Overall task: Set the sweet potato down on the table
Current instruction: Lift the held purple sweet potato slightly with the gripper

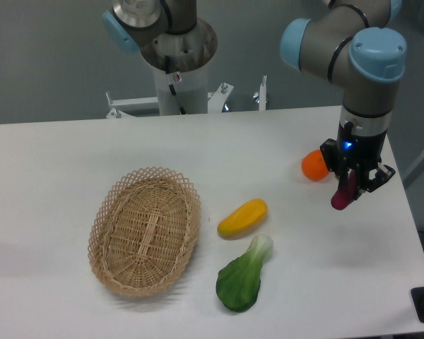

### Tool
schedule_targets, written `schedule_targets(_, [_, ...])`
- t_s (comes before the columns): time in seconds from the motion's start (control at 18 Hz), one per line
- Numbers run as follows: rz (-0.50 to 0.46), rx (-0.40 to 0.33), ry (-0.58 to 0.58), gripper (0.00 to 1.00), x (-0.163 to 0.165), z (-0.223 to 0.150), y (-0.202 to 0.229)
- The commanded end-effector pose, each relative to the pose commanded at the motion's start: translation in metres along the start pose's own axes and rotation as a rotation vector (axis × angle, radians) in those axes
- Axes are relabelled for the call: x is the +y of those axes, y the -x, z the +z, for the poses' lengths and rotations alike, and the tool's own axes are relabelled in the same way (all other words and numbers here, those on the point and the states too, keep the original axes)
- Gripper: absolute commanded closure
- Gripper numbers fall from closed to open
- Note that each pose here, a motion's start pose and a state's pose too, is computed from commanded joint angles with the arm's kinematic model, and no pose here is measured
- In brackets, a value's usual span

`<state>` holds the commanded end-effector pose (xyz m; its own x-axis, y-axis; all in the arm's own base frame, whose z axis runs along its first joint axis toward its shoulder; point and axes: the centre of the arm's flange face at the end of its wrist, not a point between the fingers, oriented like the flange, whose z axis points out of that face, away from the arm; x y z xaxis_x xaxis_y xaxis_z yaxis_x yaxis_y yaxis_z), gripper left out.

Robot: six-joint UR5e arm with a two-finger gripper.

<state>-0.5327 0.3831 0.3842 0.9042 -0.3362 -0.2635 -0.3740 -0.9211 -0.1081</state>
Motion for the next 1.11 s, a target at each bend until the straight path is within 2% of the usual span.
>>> schedule_targets(0.61, [-0.002, 0.006, 0.005, 0.71, 0.001, 0.005, -0.002])
schedule_targets(0.89, [0.0, 0.027, 0.002, 0.71, -0.003, 0.028, -0.013])
schedule_targets(1.11, [-0.014, -0.03, -0.009, 0.71, -0.02, 0.063, -0.027])
